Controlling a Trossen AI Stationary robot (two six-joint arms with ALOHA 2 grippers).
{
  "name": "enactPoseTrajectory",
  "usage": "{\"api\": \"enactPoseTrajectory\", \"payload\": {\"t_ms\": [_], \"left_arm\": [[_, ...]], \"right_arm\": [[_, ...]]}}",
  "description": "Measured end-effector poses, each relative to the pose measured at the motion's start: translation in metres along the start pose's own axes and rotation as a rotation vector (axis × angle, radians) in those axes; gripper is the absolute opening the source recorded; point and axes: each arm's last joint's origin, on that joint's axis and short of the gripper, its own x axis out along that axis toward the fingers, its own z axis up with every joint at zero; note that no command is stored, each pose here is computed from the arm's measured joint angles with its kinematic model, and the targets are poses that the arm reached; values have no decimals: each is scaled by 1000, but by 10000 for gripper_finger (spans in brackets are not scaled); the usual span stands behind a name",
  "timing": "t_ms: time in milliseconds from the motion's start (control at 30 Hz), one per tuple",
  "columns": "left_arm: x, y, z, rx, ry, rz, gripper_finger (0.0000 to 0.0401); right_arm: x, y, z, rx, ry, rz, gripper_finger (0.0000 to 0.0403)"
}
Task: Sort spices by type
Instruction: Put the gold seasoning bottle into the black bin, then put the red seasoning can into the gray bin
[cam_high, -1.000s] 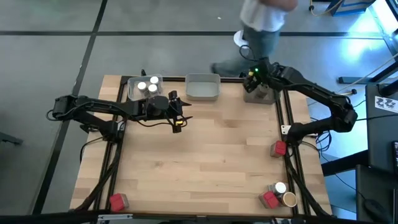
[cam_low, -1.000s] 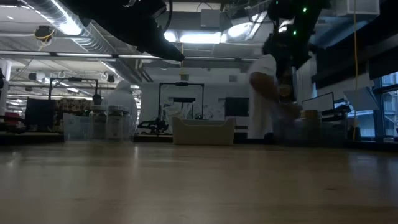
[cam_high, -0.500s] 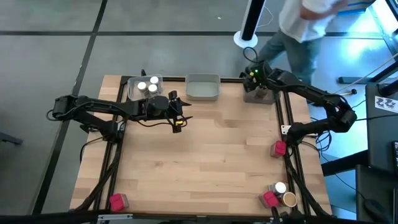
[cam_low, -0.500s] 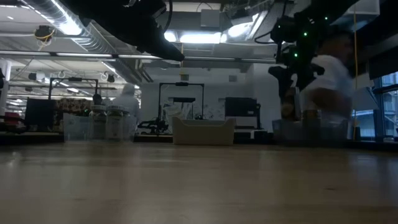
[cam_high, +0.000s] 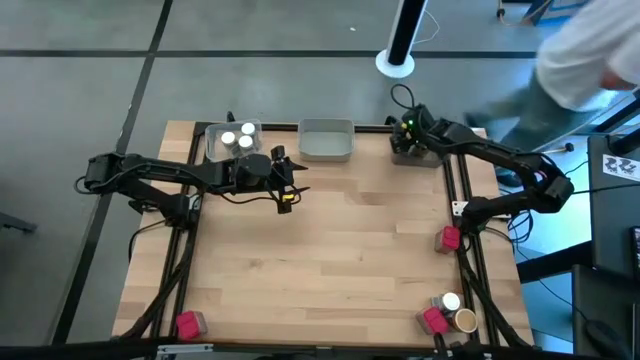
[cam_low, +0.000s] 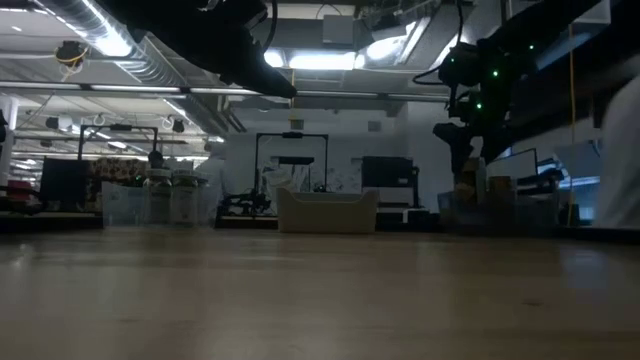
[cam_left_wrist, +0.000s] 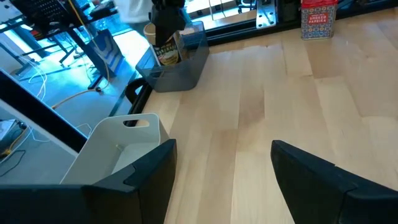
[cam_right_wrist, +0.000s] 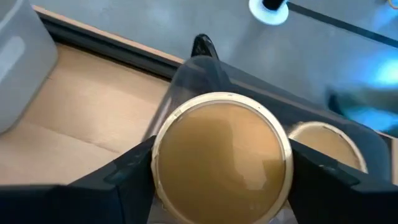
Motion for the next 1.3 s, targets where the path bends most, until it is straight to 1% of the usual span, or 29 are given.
{"api": "enactPoseTrajectory", "payload": {"t_ms": [267,433,700,800,900,1067,1300], "left_arm": [[0,0,0,0,0,0,244],[0,0,0,0,0,0,244],[0,0,0,0,0,0,244],[0,0,0,0,0,0,244],[0,0,0,0,0,0,244],[0,0,0,0,0,0,244],[0,0,0,1,0,0,244]], "right_arm": [[10,2,-10,22,-18,33,287],[14,1,-17,14,2,27,286],[17,1,-19,15,-17,34,331],[17,2,-19,12,-22,39,340],[15,2,-18,-41,-15,39,342],[-3,0,-4,-74,1,37,341],[-56,4,13,-134,6,81,342]]}}
